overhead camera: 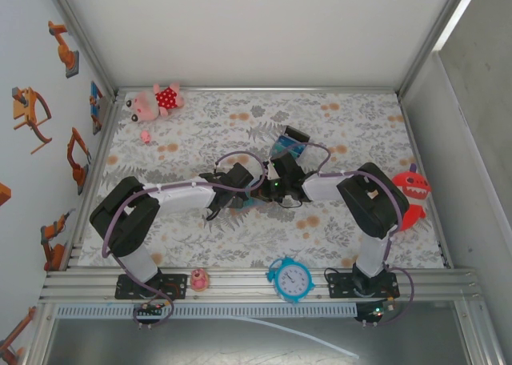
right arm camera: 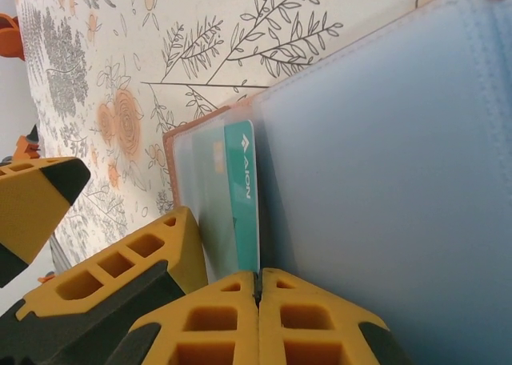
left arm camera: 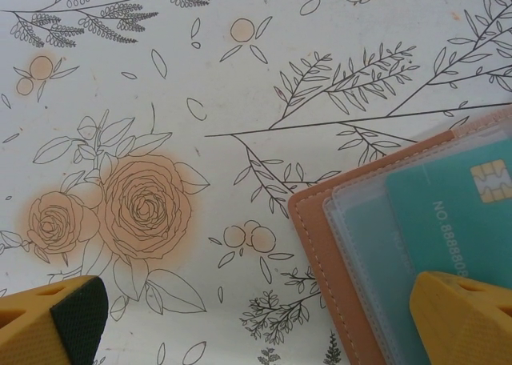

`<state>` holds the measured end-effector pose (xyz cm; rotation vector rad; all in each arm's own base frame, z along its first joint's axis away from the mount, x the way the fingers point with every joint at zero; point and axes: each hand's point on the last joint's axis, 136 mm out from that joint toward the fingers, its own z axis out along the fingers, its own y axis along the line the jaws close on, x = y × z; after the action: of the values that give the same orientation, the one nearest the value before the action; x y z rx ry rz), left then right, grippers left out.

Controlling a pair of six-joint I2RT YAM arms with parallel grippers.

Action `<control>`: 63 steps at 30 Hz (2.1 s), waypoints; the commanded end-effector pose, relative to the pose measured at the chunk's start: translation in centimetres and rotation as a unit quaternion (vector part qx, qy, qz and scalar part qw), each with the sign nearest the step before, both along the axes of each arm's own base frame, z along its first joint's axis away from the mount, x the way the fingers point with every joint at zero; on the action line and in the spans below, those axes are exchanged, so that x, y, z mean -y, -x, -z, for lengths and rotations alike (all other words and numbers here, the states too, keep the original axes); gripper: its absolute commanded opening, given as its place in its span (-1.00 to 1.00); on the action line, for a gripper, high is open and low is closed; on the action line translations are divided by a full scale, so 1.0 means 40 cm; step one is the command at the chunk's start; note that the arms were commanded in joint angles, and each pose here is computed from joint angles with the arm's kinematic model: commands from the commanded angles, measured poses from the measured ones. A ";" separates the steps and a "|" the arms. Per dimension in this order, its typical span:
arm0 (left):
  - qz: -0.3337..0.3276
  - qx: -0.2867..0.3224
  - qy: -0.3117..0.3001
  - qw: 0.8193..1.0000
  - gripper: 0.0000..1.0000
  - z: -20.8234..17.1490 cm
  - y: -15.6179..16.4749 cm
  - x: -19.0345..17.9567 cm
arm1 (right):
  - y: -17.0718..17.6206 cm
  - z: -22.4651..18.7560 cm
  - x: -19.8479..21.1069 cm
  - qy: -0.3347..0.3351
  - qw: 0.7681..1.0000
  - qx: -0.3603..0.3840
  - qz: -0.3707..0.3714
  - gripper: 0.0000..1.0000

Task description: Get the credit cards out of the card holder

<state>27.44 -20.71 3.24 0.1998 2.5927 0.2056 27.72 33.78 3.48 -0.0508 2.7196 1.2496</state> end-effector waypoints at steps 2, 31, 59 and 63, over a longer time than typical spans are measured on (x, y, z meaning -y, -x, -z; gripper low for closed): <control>0.013 -0.024 0.001 1.000 0.96 0.022 0.027 0.003 | -0.026 -0.054 0.006 0.023 0.999 0.049 -0.005 -1.00; 0.042 -0.006 0.020 0.999 0.95 0.008 -0.001 0.044 | -0.015 -0.092 -0.012 -0.015 0.999 0.049 -0.013 -0.77; 0.028 -0.005 0.038 0.999 0.95 -0.005 0.008 0.041 | -0.025 -0.034 0.030 0.055 0.997 0.052 -0.008 -1.00; 0.021 0.004 0.039 0.999 0.95 -0.023 0.004 0.029 | -0.028 -0.063 0.057 0.076 0.994 0.072 -0.007 -1.00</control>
<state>27.44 -22.33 3.29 0.2529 2.5934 0.0988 28.38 32.78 4.90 -0.1441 2.6982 1.1081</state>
